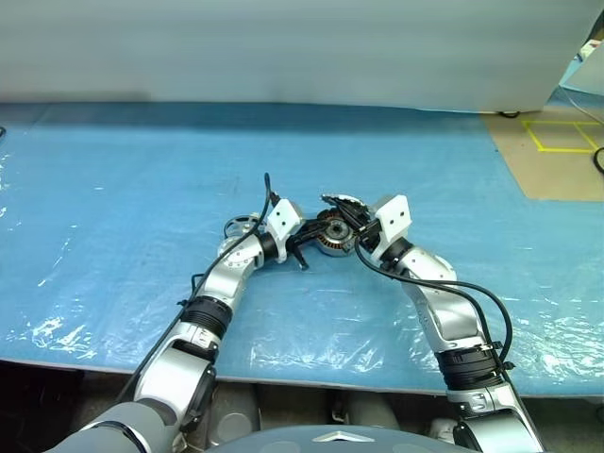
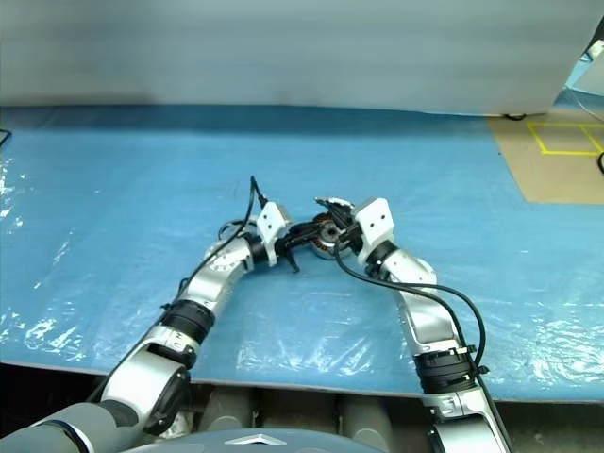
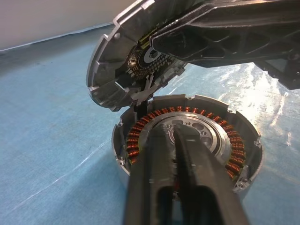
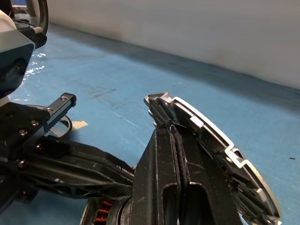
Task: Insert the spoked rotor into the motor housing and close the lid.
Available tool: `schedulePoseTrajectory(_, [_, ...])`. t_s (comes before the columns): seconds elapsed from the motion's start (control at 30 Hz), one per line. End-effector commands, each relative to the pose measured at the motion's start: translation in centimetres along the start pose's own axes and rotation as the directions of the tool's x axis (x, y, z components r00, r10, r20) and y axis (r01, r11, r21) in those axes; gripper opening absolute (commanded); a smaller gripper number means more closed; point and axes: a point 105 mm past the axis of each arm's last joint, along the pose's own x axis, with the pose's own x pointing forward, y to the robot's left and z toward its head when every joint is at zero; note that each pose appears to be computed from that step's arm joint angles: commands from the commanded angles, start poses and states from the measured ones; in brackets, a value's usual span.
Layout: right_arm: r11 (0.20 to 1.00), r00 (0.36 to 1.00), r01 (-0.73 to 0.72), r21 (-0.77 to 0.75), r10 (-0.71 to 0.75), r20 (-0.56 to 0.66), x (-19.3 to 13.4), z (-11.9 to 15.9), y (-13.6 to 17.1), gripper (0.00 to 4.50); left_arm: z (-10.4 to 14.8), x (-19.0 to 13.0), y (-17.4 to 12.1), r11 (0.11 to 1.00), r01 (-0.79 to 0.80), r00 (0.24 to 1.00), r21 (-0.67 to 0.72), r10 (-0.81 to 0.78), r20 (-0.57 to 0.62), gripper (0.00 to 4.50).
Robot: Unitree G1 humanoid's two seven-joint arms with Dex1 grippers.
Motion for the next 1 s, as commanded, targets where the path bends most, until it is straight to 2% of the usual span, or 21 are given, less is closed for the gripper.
schedulePoseTrajectory(0.03, [1.0, 0.999, 0.001, -0.02, 0.0, 0.053, 0.3, 1.4, 0.2, 0.0, 0.4, 0.6, -1.0, 0.998, 0.052, 0.999, 0.028, -0.051, -0.009, 0.02])
schedulePoseTrajectory(0.3, [0.995, 0.989, 0.086, 0.055, -0.092, 0.119, 1.1, 3.2, -1.0, 0.0, -2.1, 0.0, -2.8, 0.988, 0.151, 0.978, 0.005, -0.149, -0.144, 0.02])
schedulePoseTrajectory(0.57, [0.975, 0.965, 0.218, 0.047, -0.223, 0.14, 1.4, 3.9, -2.6, 0.0, -2.2, -0.1, -3.0, 0.988, 0.156, 0.977, -0.003, -0.155, -0.148, 0.02])
schedulePoseTrajectory(0.8, [0.965, 0.963, 0.264, -0.004, -0.263, 0.06, 1.7, 2.2, -2.5, 0.0, -2.2, -0.2, -2.9, 0.988, 0.152, 0.977, -0.008, -0.152, -0.148, 0.02])
schedulePoseTrajectory(0.9, [0.949, 0.952, 0.305, -0.079, -0.305, 0.008, 1.8, 1.1, -2.7, 0.0, -2.3, -0.2, -3.0, 0.988, 0.151, 0.977, -0.01, -0.151, -0.149, 0.02])
schedulePoseTrajectory(1.0, [0.955, 0.958, 0.288, -0.072, -0.288, 0.013, 2.0, 1.0, -2.2, 0.0, -2.3, -0.2, -3.0, 0.989, 0.147, 0.978, -0.012, -0.147, -0.147, 0.02])
